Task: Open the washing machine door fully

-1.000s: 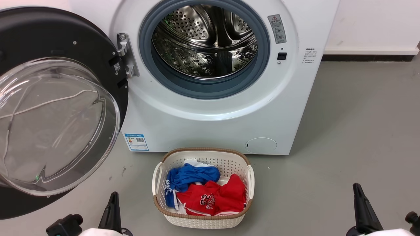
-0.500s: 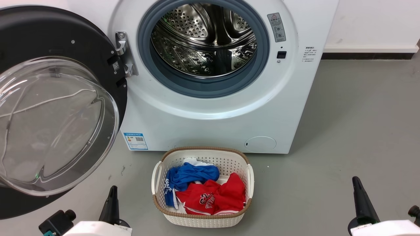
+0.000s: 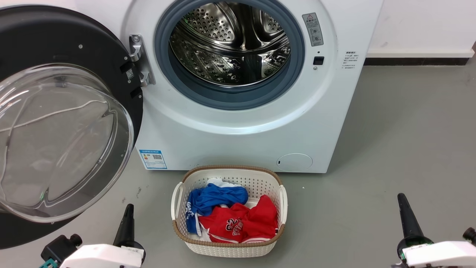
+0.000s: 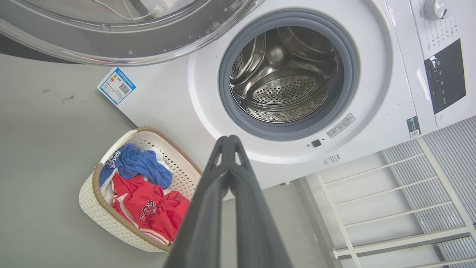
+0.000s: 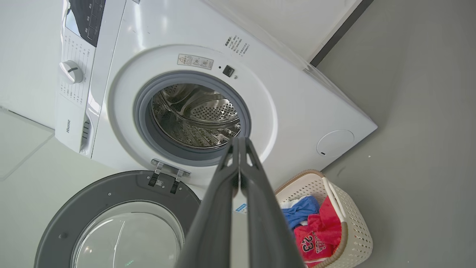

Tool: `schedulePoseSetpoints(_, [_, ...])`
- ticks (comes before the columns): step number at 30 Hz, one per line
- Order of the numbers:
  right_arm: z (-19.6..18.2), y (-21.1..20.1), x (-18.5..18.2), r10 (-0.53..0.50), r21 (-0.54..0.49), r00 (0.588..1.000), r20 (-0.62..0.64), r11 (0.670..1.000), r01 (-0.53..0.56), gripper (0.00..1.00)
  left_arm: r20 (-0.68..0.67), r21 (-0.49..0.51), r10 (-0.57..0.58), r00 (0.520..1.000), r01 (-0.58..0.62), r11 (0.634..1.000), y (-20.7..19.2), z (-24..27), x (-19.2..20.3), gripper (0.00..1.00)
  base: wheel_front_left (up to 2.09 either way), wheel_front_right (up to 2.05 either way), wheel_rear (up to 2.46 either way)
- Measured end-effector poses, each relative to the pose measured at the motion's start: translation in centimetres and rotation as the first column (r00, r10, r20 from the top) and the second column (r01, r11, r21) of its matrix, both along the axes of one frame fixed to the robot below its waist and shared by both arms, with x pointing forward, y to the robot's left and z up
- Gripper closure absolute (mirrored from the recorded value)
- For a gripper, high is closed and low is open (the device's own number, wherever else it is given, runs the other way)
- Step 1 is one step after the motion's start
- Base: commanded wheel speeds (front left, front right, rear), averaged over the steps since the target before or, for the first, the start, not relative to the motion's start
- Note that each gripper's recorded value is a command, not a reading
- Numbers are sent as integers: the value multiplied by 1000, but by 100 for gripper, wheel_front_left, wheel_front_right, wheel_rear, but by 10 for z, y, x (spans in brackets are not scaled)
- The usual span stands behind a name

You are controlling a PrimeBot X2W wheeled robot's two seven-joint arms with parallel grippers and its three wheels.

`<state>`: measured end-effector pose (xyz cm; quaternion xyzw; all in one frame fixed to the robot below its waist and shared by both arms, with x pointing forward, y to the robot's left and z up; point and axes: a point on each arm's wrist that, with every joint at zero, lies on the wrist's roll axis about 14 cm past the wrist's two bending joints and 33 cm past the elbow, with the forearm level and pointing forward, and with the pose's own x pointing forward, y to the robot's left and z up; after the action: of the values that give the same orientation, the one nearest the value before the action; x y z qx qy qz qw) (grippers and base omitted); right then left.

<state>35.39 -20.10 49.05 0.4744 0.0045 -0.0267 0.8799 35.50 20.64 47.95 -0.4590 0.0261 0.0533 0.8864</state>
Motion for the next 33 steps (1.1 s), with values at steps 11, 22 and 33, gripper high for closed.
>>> schedulePoseSetpoints(11, [2,0,7,3,118,1000,4,993,-3,100,8,-126,-1,1000,2,992,-1,2,6,100,0,0,0])
schedulePoseSetpoints(22, [2,1,12,6,223,1000,1,975,-7,100,26,-237,-3,1000,9,971,-2,6,12,100,0,0,0])
schedulePoseSetpoints(33, [7,1,20,9,334,1000,13,943,-13,100,49,-353,-3,999,21,936,-3,11,18,100,0,0,0])
